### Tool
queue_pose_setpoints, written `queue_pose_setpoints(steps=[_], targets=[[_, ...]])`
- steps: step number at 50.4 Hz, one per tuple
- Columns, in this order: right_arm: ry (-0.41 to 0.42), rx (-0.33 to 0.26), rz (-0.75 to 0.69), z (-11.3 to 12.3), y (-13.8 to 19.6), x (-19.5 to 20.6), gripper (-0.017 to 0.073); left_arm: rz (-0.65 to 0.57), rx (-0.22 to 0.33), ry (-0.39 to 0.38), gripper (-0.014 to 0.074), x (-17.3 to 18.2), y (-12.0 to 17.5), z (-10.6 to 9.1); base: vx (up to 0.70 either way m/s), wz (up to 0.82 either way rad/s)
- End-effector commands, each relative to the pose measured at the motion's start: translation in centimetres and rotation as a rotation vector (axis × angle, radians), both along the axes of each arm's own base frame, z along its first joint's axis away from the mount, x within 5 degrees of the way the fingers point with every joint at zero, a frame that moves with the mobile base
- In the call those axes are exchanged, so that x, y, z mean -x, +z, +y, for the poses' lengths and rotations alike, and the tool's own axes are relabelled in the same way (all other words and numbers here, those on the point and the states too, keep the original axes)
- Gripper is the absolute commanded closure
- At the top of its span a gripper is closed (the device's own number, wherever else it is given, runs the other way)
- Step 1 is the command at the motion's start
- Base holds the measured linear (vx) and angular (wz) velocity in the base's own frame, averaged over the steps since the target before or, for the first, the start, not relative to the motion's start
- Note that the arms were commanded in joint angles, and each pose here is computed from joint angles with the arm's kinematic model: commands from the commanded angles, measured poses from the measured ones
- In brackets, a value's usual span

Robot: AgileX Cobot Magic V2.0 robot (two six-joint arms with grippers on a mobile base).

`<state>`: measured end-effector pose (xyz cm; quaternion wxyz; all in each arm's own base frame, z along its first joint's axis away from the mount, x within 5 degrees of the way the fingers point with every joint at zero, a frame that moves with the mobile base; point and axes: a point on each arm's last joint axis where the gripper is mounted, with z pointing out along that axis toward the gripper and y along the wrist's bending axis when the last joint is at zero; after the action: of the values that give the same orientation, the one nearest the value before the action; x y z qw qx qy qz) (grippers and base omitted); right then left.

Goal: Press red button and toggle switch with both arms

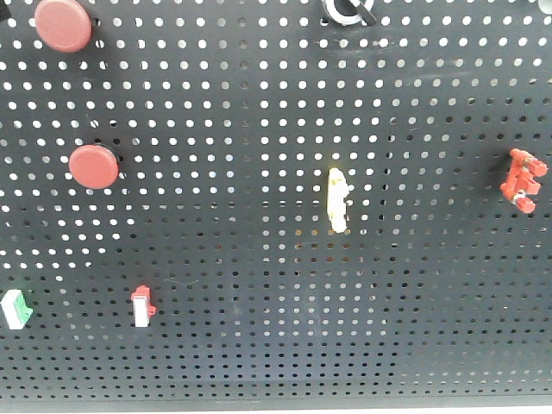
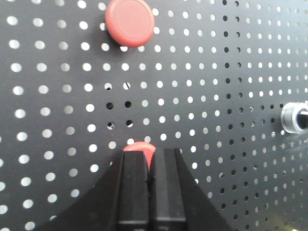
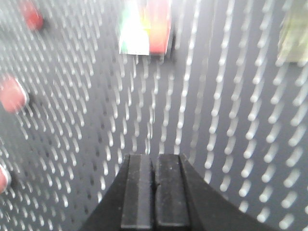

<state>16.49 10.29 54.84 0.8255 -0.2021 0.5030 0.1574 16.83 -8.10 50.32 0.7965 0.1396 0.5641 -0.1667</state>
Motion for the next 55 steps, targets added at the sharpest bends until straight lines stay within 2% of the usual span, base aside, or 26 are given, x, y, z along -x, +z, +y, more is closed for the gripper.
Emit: queue_pose_setpoints(steps=[1, 34, 39, 44, 49, 55], targets=[[-0.014, 0.004, -0.027, -0.2, 0.6, 0.2, 0.0559, -0.098, 0.059, -0.015, 0.0591, 0.9, 1.6, 0.2, 0.00, 0.00], [-0.003, 0.011, -0.023, 0.0, 0.5, 0.0, 0.0559, -0.099, 0.059, -0.015, 0.0591, 0.9, 1.6, 0.3, 0.00, 0.00], [-0.003, 0.011, -0.023, 0.0, 0.5, 0.0, 0.0559, -0.084, 0.033, 0.009, 0.0591, 0.6, 1.1, 0.5, 0.00, 0.00], [-0.002, 0.011, -0.023, 0.0, 0.5, 0.0, 0.0559, -0.056, -0.004, 0.081, 0.0591, 1.3, -0.7, 1.9, 0.00, 0.00], [-0.002, 0.012, -0.024, 0.0, 0.5, 0.0, 0.0559, -0.011, 0.010, 0.171, 0.0591, 3.2, -4.0, 4.2, 0.00, 0.00], [0.012, 0.019, -0.026, 0.1, 0.5, 0.1, 0.0559, 0.064, 0.002, 0.302, 0.0591, 5.8, -10.4, 6.5, 0.00, 0.00]])
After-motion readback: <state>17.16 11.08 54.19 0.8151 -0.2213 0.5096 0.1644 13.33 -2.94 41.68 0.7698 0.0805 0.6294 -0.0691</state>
